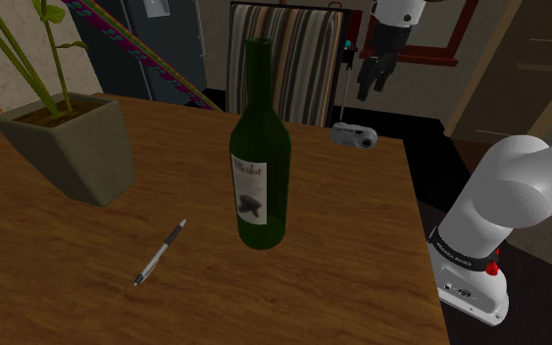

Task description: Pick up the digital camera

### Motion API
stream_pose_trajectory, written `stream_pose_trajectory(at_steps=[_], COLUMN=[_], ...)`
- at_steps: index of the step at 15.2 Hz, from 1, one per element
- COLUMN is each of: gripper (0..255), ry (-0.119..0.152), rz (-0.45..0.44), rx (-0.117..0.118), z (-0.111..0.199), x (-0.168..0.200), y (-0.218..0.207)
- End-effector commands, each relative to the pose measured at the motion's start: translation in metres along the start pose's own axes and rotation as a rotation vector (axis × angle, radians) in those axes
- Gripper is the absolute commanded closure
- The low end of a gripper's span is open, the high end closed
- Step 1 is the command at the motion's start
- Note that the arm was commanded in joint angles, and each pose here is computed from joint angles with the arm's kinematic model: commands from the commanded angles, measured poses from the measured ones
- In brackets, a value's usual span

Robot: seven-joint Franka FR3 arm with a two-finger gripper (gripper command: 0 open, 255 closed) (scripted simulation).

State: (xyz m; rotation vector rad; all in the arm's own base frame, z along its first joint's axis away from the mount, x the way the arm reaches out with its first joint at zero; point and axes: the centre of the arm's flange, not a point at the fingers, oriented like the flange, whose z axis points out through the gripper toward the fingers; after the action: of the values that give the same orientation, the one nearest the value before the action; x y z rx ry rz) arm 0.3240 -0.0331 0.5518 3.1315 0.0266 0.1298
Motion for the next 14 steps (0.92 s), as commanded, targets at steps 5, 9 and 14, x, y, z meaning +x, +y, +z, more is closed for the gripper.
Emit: stream_pose_trajectory(at_steps=[5, 9, 14], gripper=[0, 0, 0], ry=[-0.081, -0.084, -0.084], rz=[-0.006, -0.006, -0.006], rx=[0.055, 0.057, 0.057], z=[0.080, 0.099, 0.123], x=[0.003, 0.002, 0.000], y=[0.005, 0.004, 0.004])
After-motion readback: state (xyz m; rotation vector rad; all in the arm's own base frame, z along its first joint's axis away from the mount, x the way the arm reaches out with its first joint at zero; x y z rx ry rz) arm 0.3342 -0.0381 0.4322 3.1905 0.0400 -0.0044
